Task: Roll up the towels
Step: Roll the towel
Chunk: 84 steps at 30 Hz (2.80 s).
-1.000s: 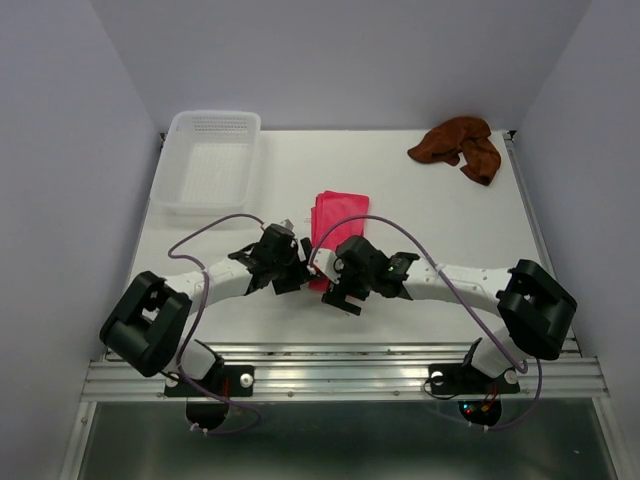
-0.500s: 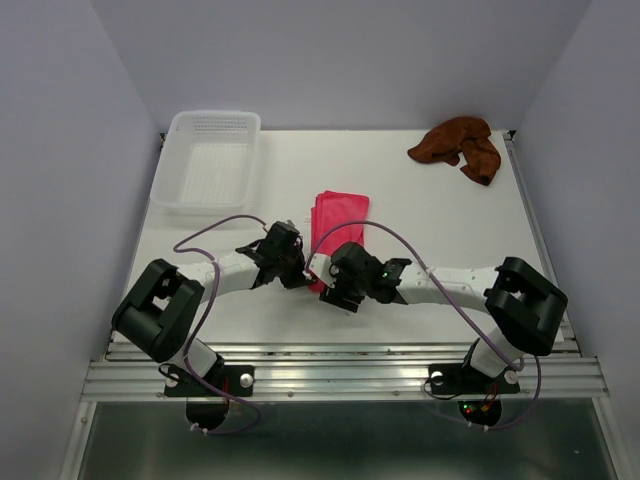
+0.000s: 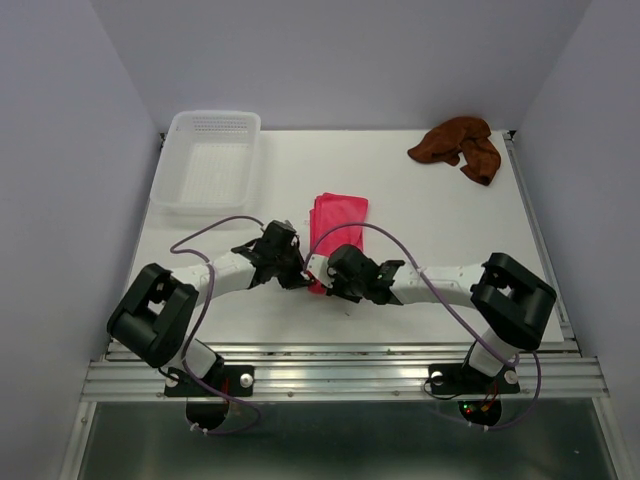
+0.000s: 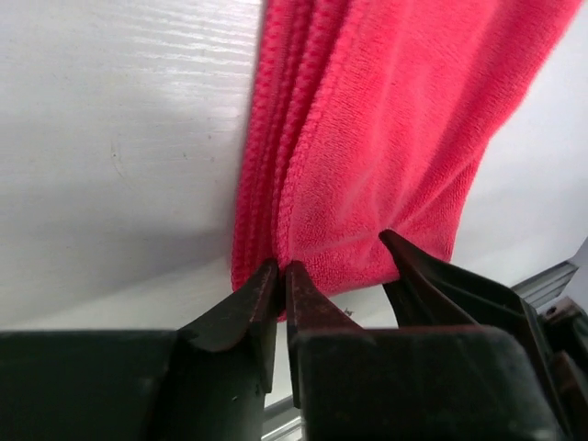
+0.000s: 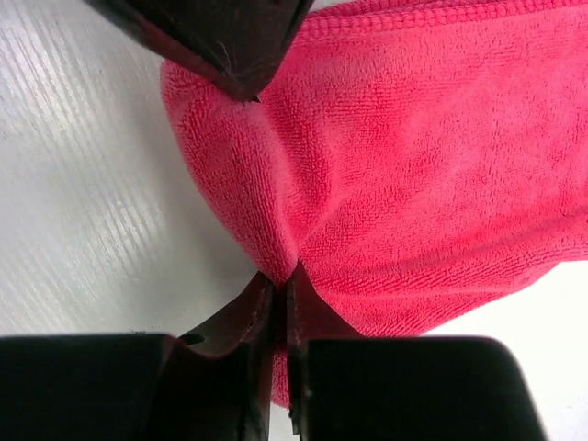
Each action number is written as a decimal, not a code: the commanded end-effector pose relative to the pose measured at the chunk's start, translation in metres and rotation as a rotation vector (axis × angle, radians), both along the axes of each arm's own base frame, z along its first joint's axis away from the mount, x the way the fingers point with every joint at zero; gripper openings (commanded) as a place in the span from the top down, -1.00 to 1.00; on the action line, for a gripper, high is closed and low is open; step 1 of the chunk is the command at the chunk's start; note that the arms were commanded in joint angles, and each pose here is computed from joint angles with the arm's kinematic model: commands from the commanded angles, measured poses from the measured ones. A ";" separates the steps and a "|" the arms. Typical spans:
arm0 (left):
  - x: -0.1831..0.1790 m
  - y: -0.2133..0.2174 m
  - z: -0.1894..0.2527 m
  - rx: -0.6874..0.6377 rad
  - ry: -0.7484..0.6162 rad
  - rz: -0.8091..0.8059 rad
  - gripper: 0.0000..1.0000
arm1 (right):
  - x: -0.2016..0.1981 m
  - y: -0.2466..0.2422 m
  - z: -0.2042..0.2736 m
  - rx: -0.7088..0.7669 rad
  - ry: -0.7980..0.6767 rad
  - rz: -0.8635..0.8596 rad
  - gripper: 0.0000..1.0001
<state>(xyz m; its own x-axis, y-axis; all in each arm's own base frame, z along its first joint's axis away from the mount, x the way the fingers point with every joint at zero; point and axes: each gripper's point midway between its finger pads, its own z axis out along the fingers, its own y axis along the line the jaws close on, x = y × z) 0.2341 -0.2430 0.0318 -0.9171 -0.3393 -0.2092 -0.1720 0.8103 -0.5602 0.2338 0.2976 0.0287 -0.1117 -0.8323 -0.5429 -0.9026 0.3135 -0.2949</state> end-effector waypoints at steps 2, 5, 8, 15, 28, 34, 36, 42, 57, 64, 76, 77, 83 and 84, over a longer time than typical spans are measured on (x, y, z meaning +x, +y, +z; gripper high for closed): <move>0.013 -0.001 0.047 -0.056 -0.129 0.013 0.21 | 0.003 0.020 0.028 0.081 0.012 -0.020 0.90; 0.018 0.006 0.061 -0.046 -0.176 0.039 -0.28 | -0.013 0.035 0.046 0.151 0.101 0.021 0.91; 0.020 0.010 0.070 -0.030 -0.216 0.022 -0.53 | -0.015 0.040 0.051 0.171 0.132 0.051 0.91; 0.030 0.027 0.076 0.058 -0.245 0.055 -0.74 | 0.024 0.047 0.073 0.267 0.254 0.018 0.99; 0.059 0.050 0.081 0.052 -0.298 0.102 -0.97 | 0.053 0.033 0.044 0.332 0.618 -0.043 0.92; 0.049 0.026 0.081 -0.054 -0.392 -0.088 -0.98 | 0.060 0.024 0.038 0.332 0.706 -0.122 0.83; 0.043 0.023 0.079 -0.073 -0.395 -0.122 -0.98 | 0.065 0.020 0.036 0.333 0.709 -0.147 0.79; 0.040 0.029 0.063 -0.036 -0.388 -0.123 -0.98 | 0.079 0.010 0.029 0.326 0.720 -0.197 0.65; 0.074 0.009 0.048 -0.045 -0.388 -0.101 -0.82 | 0.080 -0.002 0.031 0.255 0.615 -0.041 -0.12; 0.092 0.002 0.030 -0.023 -0.333 -0.074 -0.37 | 0.091 -0.029 0.044 0.204 0.402 -0.096 -0.34; 0.081 -0.005 0.015 -0.042 -0.280 -0.116 0.00 | 0.070 -0.029 0.104 0.285 0.060 -0.087 -0.68; 0.080 -0.007 0.017 -0.044 -0.283 -0.120 0.00 | 0.066 -0.021 0.105 0.288 0.035 -0.065 -0.70; 0.080 -0.002 0.010 -0.007 -0.245 -0.095 0.01 | 0.035 0.012 0.073 0.131 -0.038 0.021 -0.68; 0.080 -0.002 0.010 -0.005 -0.239 -0.090 0.06 | 0.038 0.010 0.069 0.094 -0.063 0.008 -0.68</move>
